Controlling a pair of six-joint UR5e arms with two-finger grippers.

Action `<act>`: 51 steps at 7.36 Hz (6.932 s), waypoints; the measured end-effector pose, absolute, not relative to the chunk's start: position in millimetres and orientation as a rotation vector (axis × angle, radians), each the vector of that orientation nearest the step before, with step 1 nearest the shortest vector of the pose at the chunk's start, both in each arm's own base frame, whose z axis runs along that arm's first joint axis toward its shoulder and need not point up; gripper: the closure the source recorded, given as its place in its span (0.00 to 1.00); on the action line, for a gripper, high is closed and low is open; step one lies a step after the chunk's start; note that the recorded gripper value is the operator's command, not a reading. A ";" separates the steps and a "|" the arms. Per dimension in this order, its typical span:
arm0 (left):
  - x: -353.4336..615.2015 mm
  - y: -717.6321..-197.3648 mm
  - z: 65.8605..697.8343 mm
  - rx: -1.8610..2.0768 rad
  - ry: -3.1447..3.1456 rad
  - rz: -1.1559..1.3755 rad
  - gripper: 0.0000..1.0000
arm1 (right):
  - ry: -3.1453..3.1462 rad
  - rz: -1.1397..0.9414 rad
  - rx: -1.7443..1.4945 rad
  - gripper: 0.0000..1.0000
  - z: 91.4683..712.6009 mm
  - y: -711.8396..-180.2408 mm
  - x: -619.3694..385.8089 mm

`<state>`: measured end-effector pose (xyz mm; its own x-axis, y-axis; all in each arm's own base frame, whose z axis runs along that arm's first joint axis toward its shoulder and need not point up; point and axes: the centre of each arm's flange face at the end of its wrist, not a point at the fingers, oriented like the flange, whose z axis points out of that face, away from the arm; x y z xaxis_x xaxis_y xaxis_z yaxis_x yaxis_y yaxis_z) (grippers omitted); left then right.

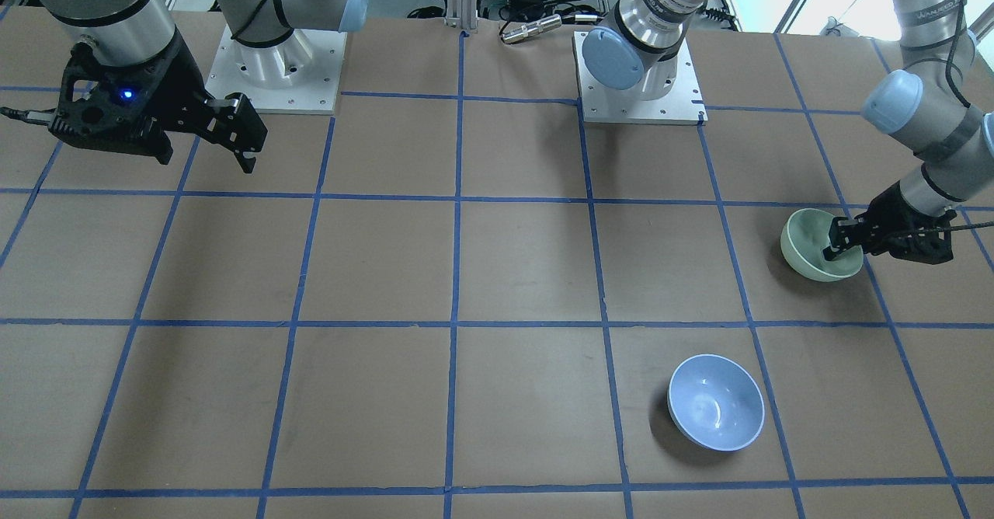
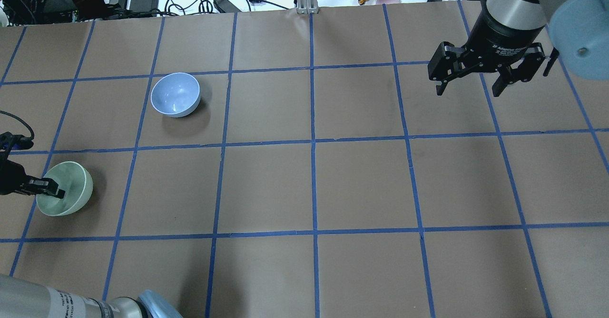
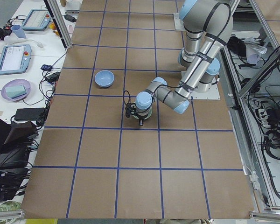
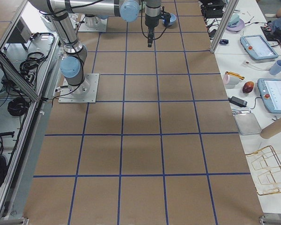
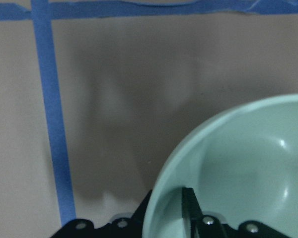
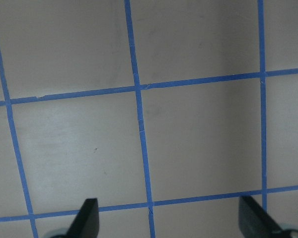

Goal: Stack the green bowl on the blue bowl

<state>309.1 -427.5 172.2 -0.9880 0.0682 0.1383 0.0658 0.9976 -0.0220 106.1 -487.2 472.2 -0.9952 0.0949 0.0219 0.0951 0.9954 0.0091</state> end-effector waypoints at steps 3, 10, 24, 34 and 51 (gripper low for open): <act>309.0 -427.6 172.2 -0.102 -2.998 0.027 1.00 | -3.117 -0.016 -0.148 0.00 472.2 -487.2 106.1; 301.4 -430.9 188.0 -0.115 -2.986 0.042 1.00 | -3.117 -0.017 -0.148 0.00 472.0 -487.1 106.1; 216.9 -584.8 342.5 -0.020 -2.946 0.123 1.00 | -3.117 -0.016 -0.148 0.00 472.1 -487.2 106.1; 100.4 -672.7 264.1 0.134 -2.827 0.104 1.00 | -3.117 -0.016 -0.148 0.00 472.2 -487.2 106.1; -87.4 -591.1 426.1 0.034 -3.123 0.098 0.00 | -3.117 -0.016 -0.148 0.00 472.2 -487.2 106.1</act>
